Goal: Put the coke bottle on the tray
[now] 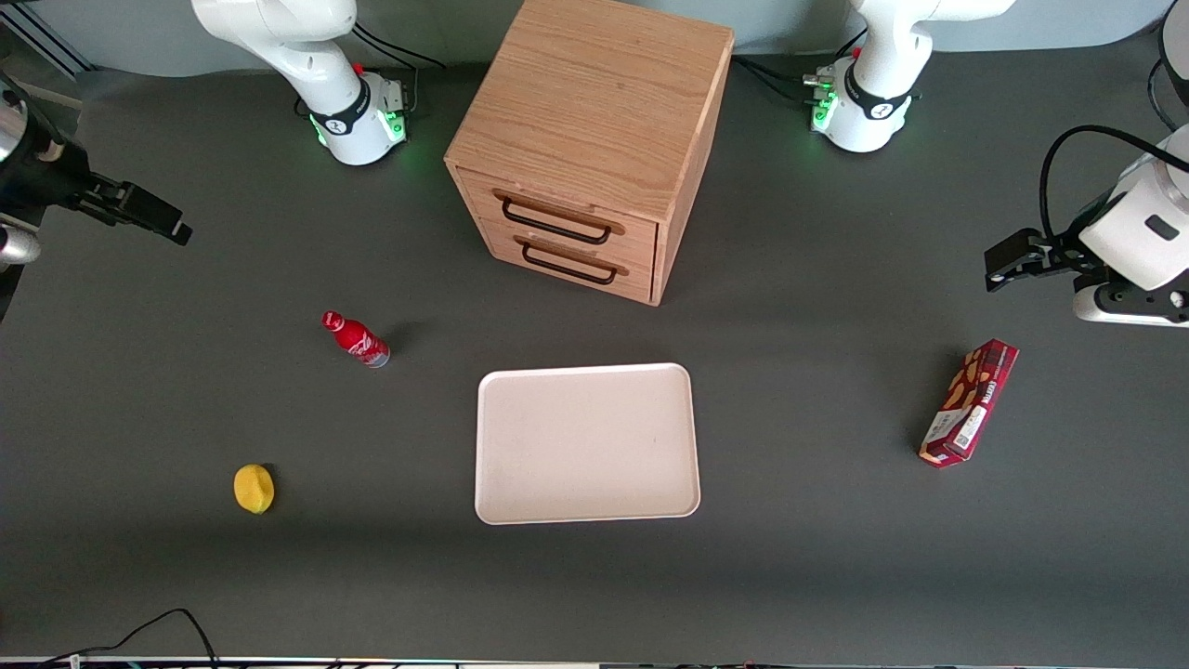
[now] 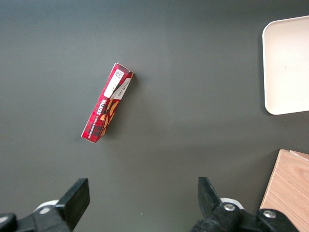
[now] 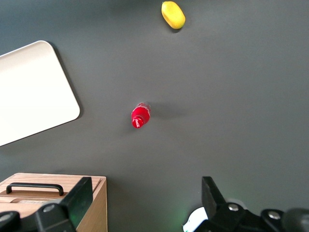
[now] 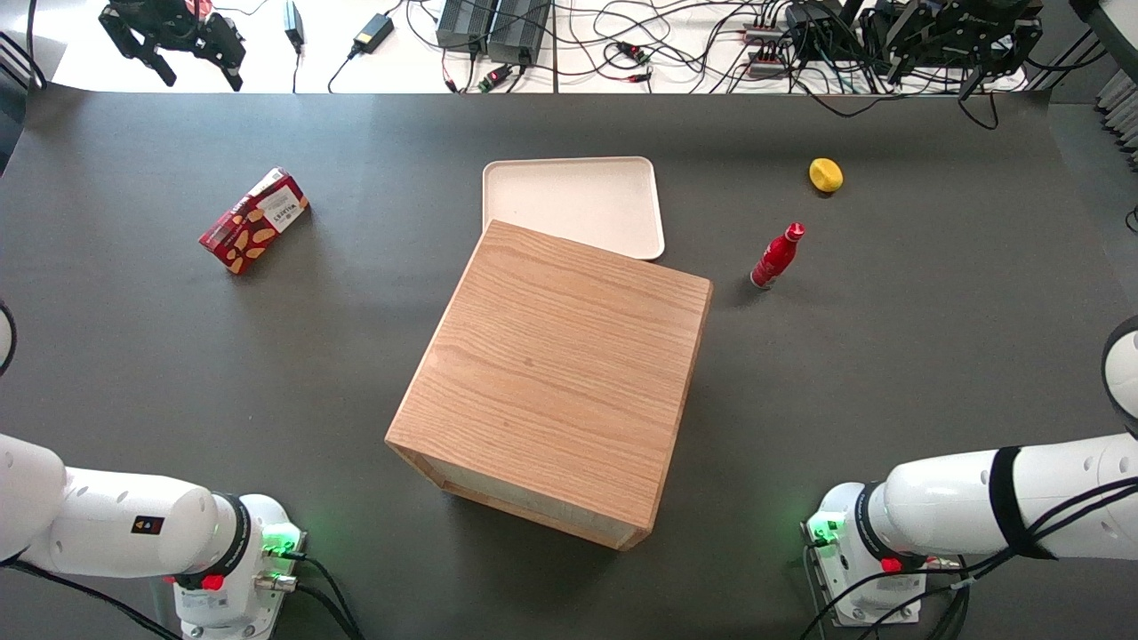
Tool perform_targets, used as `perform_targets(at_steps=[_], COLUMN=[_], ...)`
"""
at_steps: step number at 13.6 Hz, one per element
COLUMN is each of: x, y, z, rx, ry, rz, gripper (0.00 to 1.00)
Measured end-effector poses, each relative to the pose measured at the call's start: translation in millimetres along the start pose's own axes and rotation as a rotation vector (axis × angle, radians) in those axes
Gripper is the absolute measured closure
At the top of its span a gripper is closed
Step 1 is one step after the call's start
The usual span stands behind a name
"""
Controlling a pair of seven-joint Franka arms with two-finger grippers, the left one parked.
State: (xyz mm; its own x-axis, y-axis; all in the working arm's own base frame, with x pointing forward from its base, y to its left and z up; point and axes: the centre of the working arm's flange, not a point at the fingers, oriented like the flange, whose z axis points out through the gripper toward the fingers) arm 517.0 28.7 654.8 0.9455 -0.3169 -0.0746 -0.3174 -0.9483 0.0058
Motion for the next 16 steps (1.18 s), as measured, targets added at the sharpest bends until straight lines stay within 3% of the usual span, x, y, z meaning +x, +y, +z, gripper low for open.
perform_targets(at_steps=[5, 10, 16], x=[8, 15, 25], y=[3, -13, -37], z=[6, 57, 227], rx=[-0.004, -0.028, -0.010], ry=[-0.018, -0.085, -0.031], rz=[0.010, -0.014, -0.026], gripper=[0.00, 0.00, 0.00])
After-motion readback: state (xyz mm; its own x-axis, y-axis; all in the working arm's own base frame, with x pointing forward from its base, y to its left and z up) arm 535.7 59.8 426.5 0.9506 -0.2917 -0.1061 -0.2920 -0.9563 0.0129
